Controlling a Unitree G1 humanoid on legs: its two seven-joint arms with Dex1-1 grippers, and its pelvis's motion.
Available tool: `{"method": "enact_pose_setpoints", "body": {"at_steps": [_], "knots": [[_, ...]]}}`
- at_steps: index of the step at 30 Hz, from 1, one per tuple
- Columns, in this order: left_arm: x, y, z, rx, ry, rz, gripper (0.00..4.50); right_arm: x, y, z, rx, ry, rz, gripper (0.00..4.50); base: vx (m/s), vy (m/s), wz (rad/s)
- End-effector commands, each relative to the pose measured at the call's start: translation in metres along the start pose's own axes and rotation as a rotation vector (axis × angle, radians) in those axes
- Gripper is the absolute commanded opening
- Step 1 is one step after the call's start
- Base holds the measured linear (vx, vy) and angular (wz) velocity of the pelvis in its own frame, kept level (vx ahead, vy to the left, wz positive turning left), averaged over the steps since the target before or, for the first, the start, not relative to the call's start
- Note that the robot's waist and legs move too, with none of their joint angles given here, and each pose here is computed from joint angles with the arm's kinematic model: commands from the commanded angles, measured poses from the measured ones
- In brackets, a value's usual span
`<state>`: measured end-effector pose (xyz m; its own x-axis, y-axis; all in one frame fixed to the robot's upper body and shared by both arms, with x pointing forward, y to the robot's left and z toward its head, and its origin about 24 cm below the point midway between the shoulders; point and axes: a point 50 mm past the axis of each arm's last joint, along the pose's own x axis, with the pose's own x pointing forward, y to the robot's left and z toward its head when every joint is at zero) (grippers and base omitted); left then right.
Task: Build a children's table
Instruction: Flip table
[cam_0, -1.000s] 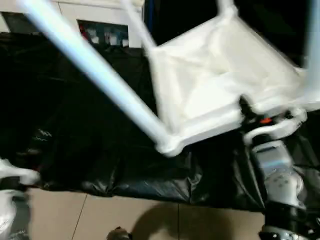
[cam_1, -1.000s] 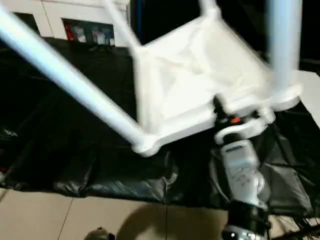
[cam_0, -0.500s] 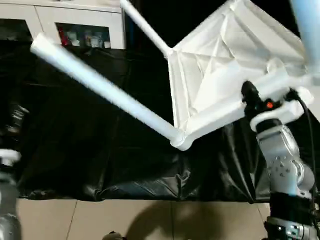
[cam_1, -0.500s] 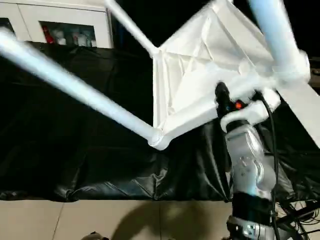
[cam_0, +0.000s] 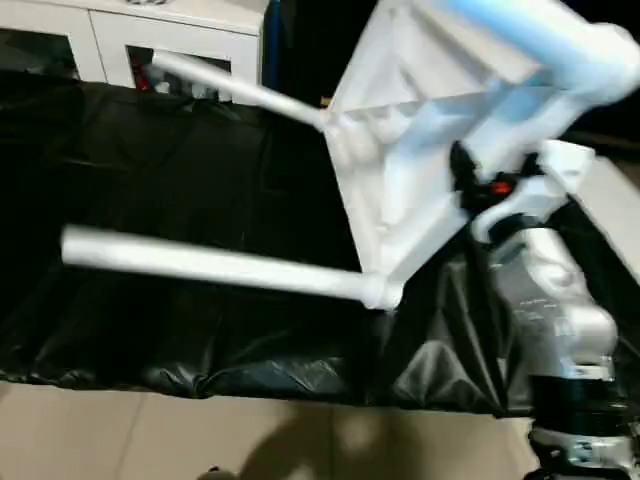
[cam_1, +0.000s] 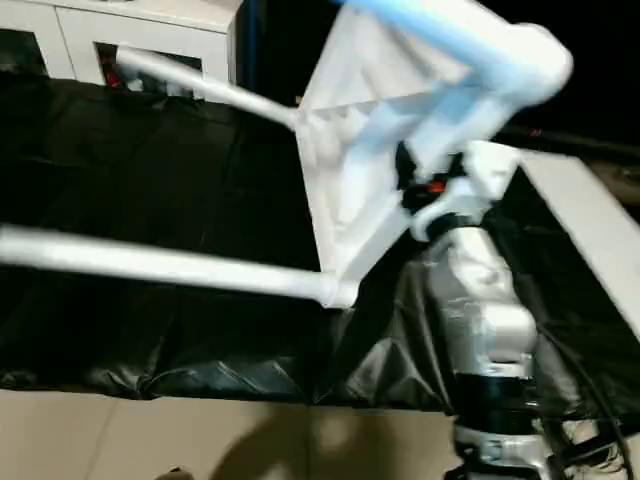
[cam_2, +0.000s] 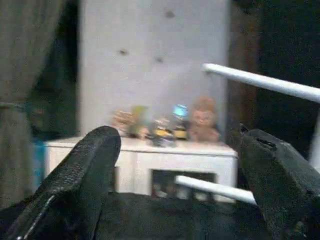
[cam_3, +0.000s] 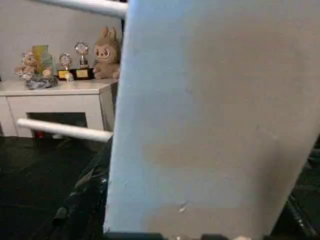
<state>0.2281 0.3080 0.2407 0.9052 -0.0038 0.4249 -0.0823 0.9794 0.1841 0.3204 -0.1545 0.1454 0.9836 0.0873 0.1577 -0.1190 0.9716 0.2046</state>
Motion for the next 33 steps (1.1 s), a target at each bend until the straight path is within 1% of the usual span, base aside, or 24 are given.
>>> {"method": "enact_pose_setpoints", "body": {"at_steps": [1,2,3,4,5,6,7,10,11,12,14,15,18,19,20,21,22,23,24,25,26,29,32,33], "knots": [[0.004,-0.020,0.003,-0.028,0.017,-0.139,4.23,-0.005,-0.015,-0.016,-0.057,0.068,-0.112,1.99,0.000,0.000,0.00],[0.004,-0.020,0.003,-0.028,0.017,-0.139,4.23,-0.005,-0.015,-0.016,-0.057,0.068,-0.112,1.99,0.000,0.000,0.00],[0.004,-0.032,0.003,-0.044,0.040,-0.211,4.23,-0.004,-0.012,-0.018,-0.070,0.071,-0.126,1.99,0.000,0.000,0.00],[0.004,-0.039,0.002,-0.053,0.054,-0.255,4.23,-0.003,-0.011,-0.020,-0.081,0.074,-0.138,1.99,0.000,0.000,0.00],[0.002,-0.058,-0.001,-0.076,0.091,-0.368,4.23,0.001,-0.007,-0.023,-0.104,0.077,-0.159,1.99,0.000,0.000,0.00],[0.002,-0.058,-0.001,-0.076,0.092,-0.371,4.23,0.001,-0.007,-0.023,-0.104,0.078,-0.160,1.98,0.000,0.000,0.00],[-0.001,-0.071,-0.004,-0.086,0.121,-0.447,4.23,0.005,-0.004,-0.025,-0.127,0.079,-0.177,1.98,0.000,0.000,0.00],[-0.006,-0.094,-0.011,-0.104,0.185,-0.601,4.23,0.011,0.003,-0.031,-0.155,0.088,-0.194,1.98,0.000,0.000,0.00],[-0.008,-0.103,-0.013,-0.111,0.209,-0.660,4.23,0.014,0.008,-0.034,-0.159,0.096,-0.184,1.98,0.000,0.000,0.00],[-0.008,-0.103,-0.013,-0.111,0.209,-0.660,4.23,0.014,0.008,-0.034,-0.159,0.096,-0.184,1.98,0.000,0.000,0.00],[-0.009,-0.116,-0.015,-0.113,0.233,-0.735,4.23,0.019,0.016,-0.040,-0.162,0.108,-0.163,1.97,0.000,0.000,0.00],[-0.009,-0.116,-0.015,-0.113,0.233,-0.735,4.23,0.019,0.016,-0.040,-0.162,0.108,-0.163,1.97,0.000,0.000,0.00],[-0.002,-0.129,-0.015,-0.066,0.215,-0.772,4.23,0.025,0.030,-0.050,-0.093,0.141,-0.094,1.97,0.000,0.000,0.00],[-0.002,-0.129,-0.015,-0.066,0.215,-0.772,4.23,0.025,0.030,-0.050,-0.093,0.141,-0.094,1.97,0.000,0.000,0.00],[0.002,-0.131,-0.012,-0.024,0.199,-0.777,4.45,0.027,0.034,-0.055,-0.092,0.166,-0.074,2.32,0.000,0.000,0.00],[0.005,-0.131,-0.011,0.003,0.183,-0.781,4.50,0.028,0.036,-0.057,-0.091,0.176,-0.062,2.53,0.000,0.000,0.00],[0.009,-0.134,-0.006,0.038,0.156,-0.792,4.50,0.028,0.038,-0.060,-0.085,0.186,-0.053,2.53,0.000,0.000,0.00],[0.016,-0.138,0.003,0.100,0.091,-0.808,4.50,0.029,0.041,-0.062,-0.073,0.195,-0.034,2.72,0.000,0.000,0.00],[0.020,-0.140,0.008,0.133,0.059,-0.807,4.50,0.030,0.042,-0.063,-0.073,0.194,-0.034,2.83,0.000,0.000,0.00],[0.022,-0.141,0.011,0.154,0.040,-0.806,4.50,0.030,0.043,-0.063,-0.075,0.192,-0.034,2.83,0.000,0.000,0.00],[0.024,-0.143,0.015,0.182,0.014,-0.802,4.50,0.030,0.043,-0.063,-0.076,0.192,-0.035,3.02,0.000,0.000,0.00],[0.031,-0.148,0.028,0.267,-0.079,-0.800,4.50,0.031,0.044,-0.062,-0.066,0.184,-0.026,3.02,0.000,0.000,0.00],[0.045,-0.149,0.042,0.472,-0.209,-0.715,4.50,0.027,0.044,-0.063,-0.057,0.176,0.035,3.02,0.000,0.000,0.00],[0.050,-0.149,0.046,0.486,-0.238,-0.688,4.50,0.027,0.043,-0.063,-0.056,0.171,0.048,3.02,0.000,0.000,0.00]]}}
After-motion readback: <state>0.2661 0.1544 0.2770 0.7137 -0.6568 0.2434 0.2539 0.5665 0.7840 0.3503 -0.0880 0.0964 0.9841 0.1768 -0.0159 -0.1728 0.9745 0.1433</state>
